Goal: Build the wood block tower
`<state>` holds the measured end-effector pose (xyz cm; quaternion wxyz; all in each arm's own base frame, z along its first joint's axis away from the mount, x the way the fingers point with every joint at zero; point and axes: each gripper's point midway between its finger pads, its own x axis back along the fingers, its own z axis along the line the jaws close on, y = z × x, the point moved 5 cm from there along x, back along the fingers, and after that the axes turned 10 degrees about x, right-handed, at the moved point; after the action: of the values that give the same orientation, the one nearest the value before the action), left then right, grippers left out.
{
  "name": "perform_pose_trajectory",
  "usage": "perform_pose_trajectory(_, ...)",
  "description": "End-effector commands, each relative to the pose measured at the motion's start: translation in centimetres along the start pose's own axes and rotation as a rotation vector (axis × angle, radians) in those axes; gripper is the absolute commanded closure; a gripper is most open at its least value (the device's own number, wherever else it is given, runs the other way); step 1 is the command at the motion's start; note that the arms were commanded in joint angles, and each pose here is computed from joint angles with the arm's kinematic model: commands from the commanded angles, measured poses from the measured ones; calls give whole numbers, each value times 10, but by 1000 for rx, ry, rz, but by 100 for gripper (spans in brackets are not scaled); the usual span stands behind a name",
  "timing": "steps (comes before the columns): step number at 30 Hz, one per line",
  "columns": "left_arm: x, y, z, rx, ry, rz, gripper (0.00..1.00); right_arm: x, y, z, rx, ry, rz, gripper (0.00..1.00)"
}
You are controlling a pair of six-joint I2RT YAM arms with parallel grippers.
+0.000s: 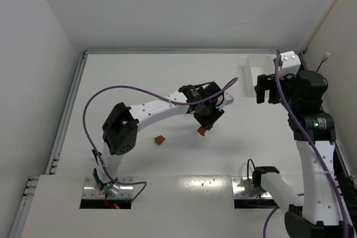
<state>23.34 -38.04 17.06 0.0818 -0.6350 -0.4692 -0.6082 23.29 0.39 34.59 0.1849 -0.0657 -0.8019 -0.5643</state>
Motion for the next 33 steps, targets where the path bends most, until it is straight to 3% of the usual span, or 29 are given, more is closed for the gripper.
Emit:
perform_pose_trajectory(1,-8,2,6,36,12,34,100,12,4,-10,7,-68,-9,24)
perform_pose_trajectory(19,-67,-40,40,38,110,253,99,7,7,-6,-83,27,-31,24)
perform_pose_trajectory(28,-77,-41,45,47,59,281,39,8,13,-7,-73,44,-48,24)
perform_pose_trajectory(33,-61,-27,40,24,42,216,23,5,14,-1,-29,84,-63,24)
